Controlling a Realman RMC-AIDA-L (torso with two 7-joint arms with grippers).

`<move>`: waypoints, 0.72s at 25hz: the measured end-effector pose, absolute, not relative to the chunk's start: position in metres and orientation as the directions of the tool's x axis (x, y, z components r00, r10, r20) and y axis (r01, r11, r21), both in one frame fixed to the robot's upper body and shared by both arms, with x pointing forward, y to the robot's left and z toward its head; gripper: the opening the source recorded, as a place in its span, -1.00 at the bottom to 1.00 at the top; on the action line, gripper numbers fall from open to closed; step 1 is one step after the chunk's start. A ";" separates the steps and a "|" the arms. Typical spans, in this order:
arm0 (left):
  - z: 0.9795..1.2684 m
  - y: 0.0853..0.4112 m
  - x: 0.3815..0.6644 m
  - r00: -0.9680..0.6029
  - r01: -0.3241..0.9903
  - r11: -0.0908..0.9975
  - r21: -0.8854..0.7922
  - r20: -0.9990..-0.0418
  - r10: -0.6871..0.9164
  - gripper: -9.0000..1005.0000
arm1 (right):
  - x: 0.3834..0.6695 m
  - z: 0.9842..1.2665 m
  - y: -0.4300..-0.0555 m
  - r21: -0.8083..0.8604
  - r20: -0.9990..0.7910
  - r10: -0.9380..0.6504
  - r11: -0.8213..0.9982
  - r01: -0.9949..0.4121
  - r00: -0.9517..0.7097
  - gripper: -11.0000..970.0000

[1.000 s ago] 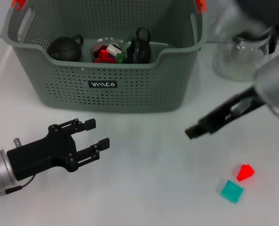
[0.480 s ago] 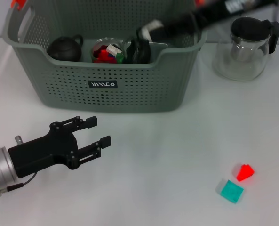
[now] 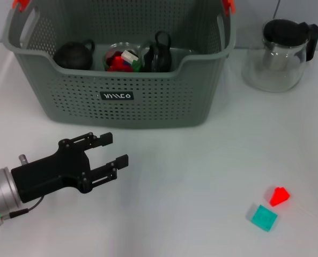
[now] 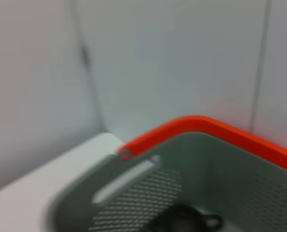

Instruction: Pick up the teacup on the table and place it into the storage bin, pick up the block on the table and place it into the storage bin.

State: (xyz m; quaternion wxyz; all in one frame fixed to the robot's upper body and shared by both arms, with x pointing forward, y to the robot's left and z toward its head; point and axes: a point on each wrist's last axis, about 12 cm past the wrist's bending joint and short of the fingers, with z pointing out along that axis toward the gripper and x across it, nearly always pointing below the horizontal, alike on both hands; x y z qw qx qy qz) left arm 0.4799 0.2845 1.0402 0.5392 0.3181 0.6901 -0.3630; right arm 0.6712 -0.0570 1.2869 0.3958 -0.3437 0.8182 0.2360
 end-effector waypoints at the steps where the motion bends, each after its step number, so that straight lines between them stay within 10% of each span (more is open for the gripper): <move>1: 1.040 0.284 0.480 -0.215 0.831 0.533 -0.157 -0.975 0.048 0.29 | 0.676 1.282 -0.053 0.108 -0.804 -0.379 0.666 -0.738 -0.459 -0.09; 18: 1.041 0.280 0.483 -0.213 0.834 0.528 -0.158 -0.976 0.044 0.29 | 0.699 1.237 -0.009 -0.031 -0.755 -0.468 0.725 -0.688 -0.459 -0.09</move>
